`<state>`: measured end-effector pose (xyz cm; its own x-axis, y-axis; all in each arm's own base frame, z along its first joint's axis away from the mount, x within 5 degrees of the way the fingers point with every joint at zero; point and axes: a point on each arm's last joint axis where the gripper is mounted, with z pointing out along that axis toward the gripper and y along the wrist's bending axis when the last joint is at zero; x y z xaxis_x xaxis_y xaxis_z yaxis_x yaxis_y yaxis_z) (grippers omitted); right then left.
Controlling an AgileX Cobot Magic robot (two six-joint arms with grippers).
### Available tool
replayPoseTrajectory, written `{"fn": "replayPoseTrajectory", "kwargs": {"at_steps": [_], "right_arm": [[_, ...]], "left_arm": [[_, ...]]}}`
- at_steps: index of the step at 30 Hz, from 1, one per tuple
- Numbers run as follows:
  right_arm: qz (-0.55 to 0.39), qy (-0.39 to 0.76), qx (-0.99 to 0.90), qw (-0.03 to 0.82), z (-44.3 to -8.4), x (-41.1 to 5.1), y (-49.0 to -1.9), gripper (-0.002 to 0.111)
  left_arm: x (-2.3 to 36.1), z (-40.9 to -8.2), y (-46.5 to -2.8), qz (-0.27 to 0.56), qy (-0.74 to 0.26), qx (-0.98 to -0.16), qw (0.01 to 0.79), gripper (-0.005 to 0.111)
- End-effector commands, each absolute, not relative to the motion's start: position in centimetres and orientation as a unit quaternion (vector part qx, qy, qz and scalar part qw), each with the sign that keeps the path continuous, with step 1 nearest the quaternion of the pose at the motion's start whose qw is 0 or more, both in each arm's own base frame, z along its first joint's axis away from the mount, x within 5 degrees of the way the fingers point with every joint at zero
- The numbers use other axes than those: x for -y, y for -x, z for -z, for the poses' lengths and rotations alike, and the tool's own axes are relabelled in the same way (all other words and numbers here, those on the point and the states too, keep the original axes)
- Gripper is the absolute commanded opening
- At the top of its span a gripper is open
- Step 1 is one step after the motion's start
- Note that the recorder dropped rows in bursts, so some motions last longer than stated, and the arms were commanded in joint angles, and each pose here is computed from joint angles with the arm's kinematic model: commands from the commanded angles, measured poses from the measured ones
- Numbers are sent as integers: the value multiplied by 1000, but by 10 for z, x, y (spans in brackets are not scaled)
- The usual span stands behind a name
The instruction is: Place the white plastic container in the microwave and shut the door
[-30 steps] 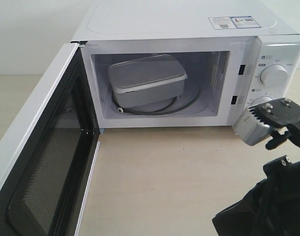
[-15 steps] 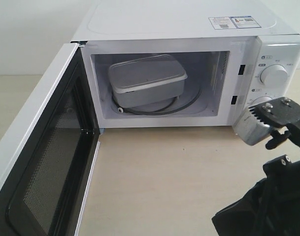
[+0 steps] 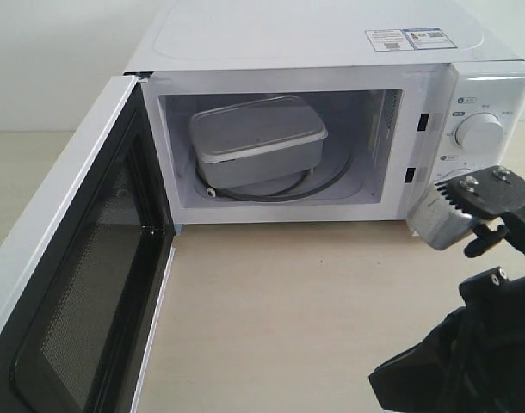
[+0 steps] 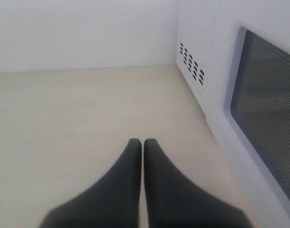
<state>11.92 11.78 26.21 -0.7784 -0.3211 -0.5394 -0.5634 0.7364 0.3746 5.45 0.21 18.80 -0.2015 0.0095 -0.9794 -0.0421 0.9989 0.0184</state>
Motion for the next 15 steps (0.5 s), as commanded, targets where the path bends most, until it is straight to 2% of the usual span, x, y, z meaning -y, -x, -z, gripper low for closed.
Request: {"fn": "replayPoseTrajectory", "kwargs": {"at_steps": [1, 3, 8, 9, 13, 15], "right_arm": [[-267, 250, -901, 235, -263, -118, -119, 0], [-258, 259, -886, 286, -271, -112, -119, 0], [-249, 149, -838, 462, -284, -79, -122, 0], [-243, 85, -808, 531, -285, -60, -114, 0], [-215, 9, -745, 631, -278, -31, -89, 0], [-189, -22, -697, 692, -264, -17, -64, 0]], "left_arm": [[-2, -187, -55, -21, 13, -776, 631, 4], [-2, -187, -55, -21, 13, -776, 631, 4], [-2, -187, -55, -21, 13, -776, 631, 4], [-2, -187, -55, -21, 13, -776, 631, 4], [-2, -187, -55, -21, 13, -776, 631, 4], [-2, -187, -55, -21, 13, -776, 631, 4]]}}
